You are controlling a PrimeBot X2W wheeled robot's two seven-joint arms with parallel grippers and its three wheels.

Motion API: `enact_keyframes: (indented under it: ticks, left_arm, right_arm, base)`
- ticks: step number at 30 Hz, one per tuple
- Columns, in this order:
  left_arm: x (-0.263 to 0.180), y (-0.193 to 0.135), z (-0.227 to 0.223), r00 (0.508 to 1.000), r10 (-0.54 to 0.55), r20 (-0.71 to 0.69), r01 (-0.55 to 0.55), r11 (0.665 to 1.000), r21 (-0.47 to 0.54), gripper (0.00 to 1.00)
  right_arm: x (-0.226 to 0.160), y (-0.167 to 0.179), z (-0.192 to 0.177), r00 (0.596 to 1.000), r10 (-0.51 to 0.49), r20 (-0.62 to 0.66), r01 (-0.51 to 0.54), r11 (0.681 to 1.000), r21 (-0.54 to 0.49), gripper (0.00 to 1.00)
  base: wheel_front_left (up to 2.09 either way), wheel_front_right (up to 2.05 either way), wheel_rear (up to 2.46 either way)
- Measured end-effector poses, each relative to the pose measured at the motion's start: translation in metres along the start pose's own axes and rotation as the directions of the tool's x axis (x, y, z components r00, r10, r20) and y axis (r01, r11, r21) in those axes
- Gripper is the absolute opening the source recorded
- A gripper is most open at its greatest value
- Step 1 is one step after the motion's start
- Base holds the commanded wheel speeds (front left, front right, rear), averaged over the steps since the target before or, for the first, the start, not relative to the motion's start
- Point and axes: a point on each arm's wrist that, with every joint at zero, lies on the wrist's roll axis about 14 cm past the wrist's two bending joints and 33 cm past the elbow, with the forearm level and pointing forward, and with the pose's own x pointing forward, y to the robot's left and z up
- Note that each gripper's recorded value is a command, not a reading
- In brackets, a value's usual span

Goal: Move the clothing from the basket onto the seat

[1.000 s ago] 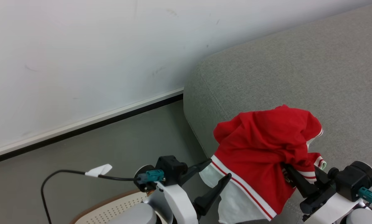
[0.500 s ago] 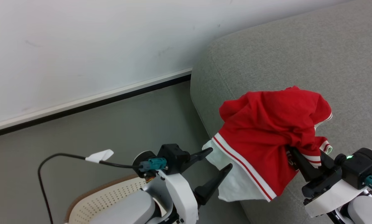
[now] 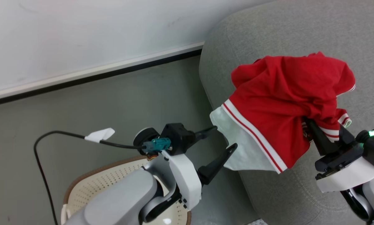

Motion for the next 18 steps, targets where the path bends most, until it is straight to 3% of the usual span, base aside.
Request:
enact_keyframes:
  ticks: [18]
  left_arm:
    - [0.020,0.056,0.004,0.999,0.028,0.038,-0.029,0.999,0.038,1.00]
  right_arm:
    - [0.053,-0.037,-0.004,0.999,-0.040,0.010,0.040,0.998,-0.052,0.00]
  base:
    - [0.00,0.00,0.00]
